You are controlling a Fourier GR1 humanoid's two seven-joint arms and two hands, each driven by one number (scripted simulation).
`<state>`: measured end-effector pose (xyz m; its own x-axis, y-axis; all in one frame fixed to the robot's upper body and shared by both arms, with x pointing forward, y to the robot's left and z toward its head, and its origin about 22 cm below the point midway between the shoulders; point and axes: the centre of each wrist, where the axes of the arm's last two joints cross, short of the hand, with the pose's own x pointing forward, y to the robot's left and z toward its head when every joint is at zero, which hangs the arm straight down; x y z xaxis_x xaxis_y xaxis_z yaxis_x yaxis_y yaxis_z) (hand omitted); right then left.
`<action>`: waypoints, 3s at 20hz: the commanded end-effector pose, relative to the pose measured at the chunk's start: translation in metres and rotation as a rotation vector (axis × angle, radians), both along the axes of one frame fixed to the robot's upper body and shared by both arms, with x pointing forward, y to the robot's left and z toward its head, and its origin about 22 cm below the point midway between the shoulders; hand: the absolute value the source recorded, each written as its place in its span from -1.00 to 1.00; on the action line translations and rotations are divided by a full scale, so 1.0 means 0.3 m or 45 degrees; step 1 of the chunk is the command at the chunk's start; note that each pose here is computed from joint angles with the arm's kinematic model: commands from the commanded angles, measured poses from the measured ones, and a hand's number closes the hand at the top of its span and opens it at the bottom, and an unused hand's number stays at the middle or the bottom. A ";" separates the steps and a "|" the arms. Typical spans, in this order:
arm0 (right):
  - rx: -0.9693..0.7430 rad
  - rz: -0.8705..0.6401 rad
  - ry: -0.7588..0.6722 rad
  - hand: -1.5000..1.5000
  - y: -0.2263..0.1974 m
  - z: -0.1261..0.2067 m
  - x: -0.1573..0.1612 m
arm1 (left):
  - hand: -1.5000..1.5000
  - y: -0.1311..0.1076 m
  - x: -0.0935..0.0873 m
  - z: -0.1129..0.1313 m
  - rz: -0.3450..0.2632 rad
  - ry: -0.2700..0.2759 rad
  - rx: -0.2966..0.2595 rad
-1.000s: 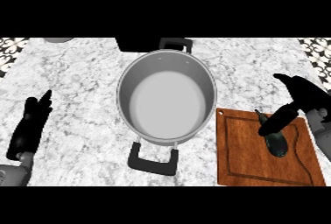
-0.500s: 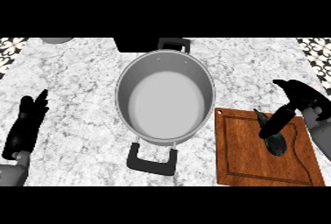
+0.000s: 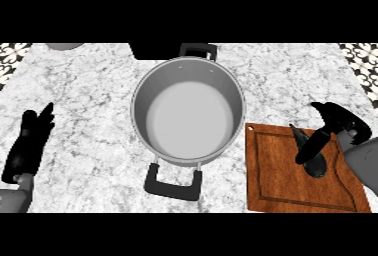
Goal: Pick the eggplant from the cutting board and place it in the pot
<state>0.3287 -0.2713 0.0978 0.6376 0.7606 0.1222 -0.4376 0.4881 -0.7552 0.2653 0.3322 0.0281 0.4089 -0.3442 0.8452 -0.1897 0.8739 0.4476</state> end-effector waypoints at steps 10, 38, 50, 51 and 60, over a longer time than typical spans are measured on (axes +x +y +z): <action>-0.119 -0.110 0.153 -1.00 -0.002 -0.137 0.055 | 0.00 -0.012 0.008 -0.040 -0.014 -0.002 -0.002; -0.054 -0.083 0.128 1.00 -0.078 -0.320 0.010 | 0.00 -0.009 -0.037 -0.045 -0.023 0.019 0.008; -0.277 0.042 -0.050 1.00 -0.065 -0.203 0.022 | 0.00 -0.007 -0.043 -0.039 0.005 0.017 -0.026; -0.316 0.036 -0.085 1.00 -0.043 -0.179 0.022 | 0.00 0.000 0.047 0.051 -0.001 0.000 -0.003; -0.329 0.751 -0.599 1.00 -0.113 -0.126 -0.190 | 0.00 0.004 -0.016 -0.036 0.064 0.017 -0.006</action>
<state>0.3003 -0.2916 0.0532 0.2375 0.9697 0.0574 -0.2771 0.1243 -0.9528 0.2632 0.3344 0.0202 0.4291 -0.3310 0.8404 -0.2079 0.8692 0.4486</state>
